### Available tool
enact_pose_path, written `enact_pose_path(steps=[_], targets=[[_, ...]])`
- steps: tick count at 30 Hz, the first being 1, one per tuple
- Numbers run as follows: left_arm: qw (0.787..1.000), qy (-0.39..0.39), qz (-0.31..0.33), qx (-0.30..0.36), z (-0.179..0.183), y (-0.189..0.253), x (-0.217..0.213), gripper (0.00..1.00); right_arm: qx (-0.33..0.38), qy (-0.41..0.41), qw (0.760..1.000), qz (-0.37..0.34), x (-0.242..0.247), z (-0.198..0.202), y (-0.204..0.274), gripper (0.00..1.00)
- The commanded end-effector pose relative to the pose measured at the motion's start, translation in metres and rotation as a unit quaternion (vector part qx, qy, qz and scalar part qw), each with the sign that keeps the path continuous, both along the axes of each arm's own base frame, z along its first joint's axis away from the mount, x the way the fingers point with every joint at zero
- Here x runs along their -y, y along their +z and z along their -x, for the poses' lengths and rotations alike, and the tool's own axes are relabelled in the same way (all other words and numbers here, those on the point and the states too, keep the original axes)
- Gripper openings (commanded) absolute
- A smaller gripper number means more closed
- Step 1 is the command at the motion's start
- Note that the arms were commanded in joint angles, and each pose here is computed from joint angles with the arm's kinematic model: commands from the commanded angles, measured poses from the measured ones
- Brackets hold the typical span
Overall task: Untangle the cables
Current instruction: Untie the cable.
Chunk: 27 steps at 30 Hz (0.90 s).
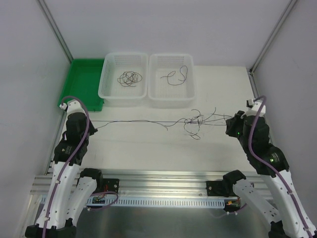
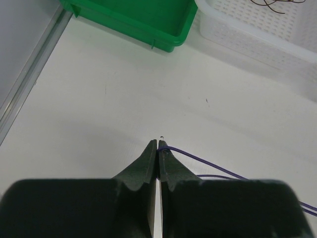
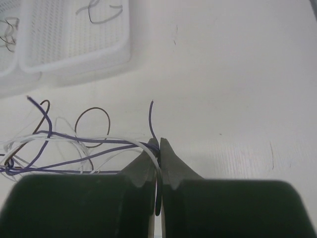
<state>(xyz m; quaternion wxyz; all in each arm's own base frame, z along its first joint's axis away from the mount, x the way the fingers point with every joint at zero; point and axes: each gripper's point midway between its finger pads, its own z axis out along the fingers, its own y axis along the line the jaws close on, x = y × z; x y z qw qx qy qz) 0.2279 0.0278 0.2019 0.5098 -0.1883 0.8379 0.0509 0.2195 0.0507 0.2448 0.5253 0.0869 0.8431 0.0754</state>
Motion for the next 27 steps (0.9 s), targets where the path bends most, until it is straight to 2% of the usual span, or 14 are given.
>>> enact_pose_path(steps=[1, 4, 6, 8, 10, 14, 18, 21, 27], targets=[[0.999, 0.031, -0.009, -0.004, 0.002, -0.001, -0.013, 0.00, 0.059, -0.057, 0.996, 0.018, 0.032, 0.009, 0.050, 0.01], [1.000, 0.014, 0.004, -0.009, 0.000, -0.004, -0.006, 0.00, 0.076, -0.034, 0.997, 0.000, 0.023, 0.009, 0.063, 0.01], [1.000, 0.007, 0.006, -0.011, -0.001, -0.005, -0.004, 0.00, 0.045, 0.047, 0.998, -0.015, -0.009, 0.004, 0.054, 0.04], [1.000, -0.006, 0.008, -0.015, -0.003, -0.006, 0.000, 0.00, -0.022, 0.101, 0.994, -0.015, -0.032, 0.001, 0.026, 0.04], [0.999, -0.024, 0.016, -0.016, -0.004, -0.008, 0.007, 0.00, -0.056, 0.132, 0.989, -0.028, -0.047, 0.001, 0.004, 0.04], [0.997, -0.069, 0.032, -0.019, -0.009, -0.011, 0.022, 0.00, -0.152, 0.152, 0.976, -0.040, -0.060, 0.011, -0.069, 0.08], [0.996, -0.080, 0.035, -0.006, -0.011, -0.006, 0.026, 0.00, -0.219, 0.130, 0.967, -0.006, -0.048, 0.018, -0.111, 0.45], [0.994, -0.101, 0.044, 0.000, -0.012, -0.006, 0.034, 0.00, -0.208, 0.157, 0.965, -0.005, -0.054, 0.019, -0.107, 0.59], [0.990, -0.126, 0.055, 0.001, -0.013, -0.006, 0.044, 0.00, -0.146, 0.254, 0.956, -0.004, -0.096, 0.021, -0.072, 0.63]])
